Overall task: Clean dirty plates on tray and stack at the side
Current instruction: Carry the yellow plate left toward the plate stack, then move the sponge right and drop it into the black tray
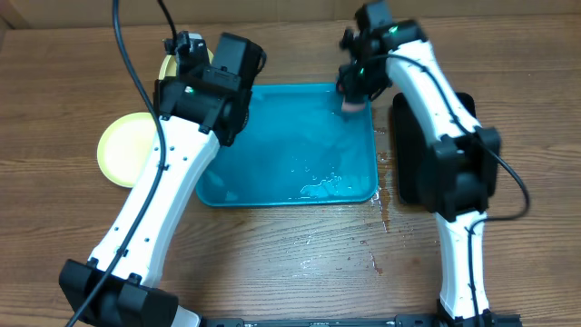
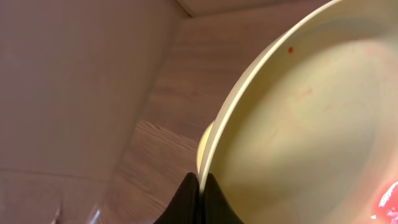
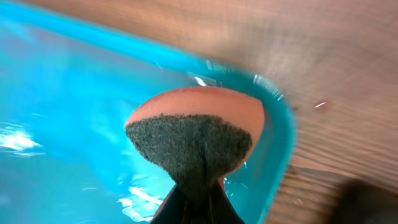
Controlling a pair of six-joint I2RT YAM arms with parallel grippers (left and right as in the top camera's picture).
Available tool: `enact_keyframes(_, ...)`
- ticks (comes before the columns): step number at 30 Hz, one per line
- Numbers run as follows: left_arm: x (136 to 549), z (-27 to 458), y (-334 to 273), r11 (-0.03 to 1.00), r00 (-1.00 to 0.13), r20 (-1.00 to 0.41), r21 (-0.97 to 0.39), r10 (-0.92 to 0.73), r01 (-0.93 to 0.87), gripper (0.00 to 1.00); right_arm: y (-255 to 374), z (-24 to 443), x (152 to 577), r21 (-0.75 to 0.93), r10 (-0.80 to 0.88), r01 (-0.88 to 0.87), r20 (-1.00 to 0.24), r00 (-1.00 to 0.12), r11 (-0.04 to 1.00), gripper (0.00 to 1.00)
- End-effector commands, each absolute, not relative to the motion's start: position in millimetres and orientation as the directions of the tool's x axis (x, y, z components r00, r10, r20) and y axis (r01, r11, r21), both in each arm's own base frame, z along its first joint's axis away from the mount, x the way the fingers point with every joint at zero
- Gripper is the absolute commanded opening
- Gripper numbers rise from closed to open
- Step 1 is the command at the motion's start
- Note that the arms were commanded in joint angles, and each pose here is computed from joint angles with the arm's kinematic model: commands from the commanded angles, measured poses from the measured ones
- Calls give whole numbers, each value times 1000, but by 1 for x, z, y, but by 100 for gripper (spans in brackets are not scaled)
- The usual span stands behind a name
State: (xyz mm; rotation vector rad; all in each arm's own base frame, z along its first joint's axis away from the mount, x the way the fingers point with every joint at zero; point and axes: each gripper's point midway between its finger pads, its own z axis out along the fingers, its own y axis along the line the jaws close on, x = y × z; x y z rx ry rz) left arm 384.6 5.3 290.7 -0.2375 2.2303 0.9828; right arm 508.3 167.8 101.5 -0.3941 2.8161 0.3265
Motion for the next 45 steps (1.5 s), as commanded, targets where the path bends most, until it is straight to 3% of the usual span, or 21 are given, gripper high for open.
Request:
enact_keyframes(1, 381, 328, -1, 612, -654, -742, 588, 149, -528, 4, 157, 216, 516, 258, -113, -275, -505, -855, 926, 4)
enact_keyframes(9, 374, 347, -36, 583, -568, -787, 585, 240, -564, 4, 123, 257, 511, 349, -1, -224, -538, -843, 910, 4)
enact_keyframes(24, 368, 350, -66, 612, -522, -803, 574, 288, -544, 4, 99, 250, 498, 399, 37, -173, -467, -884, 900, 4)
enact_keyframes(29, 373, 322, -79, 718, -589, -773, 546, 233, -432, 4, 62, 232, 486, 278, 61, -56, -396, -916, 959, 4)
enact_keyframes(35, 372, 308, -80, 729, -598, -773, 533, 214, -428, 4, -11, 198, 447, 4, 171, 175, -223, -960, 985, 4)
enact_keyframes(45, 371, 299, -77, 718, -581, -791, 517, 193, -466, 4, -52, 120, 435, -70, 207, 215, -114, -972, 974, 4)
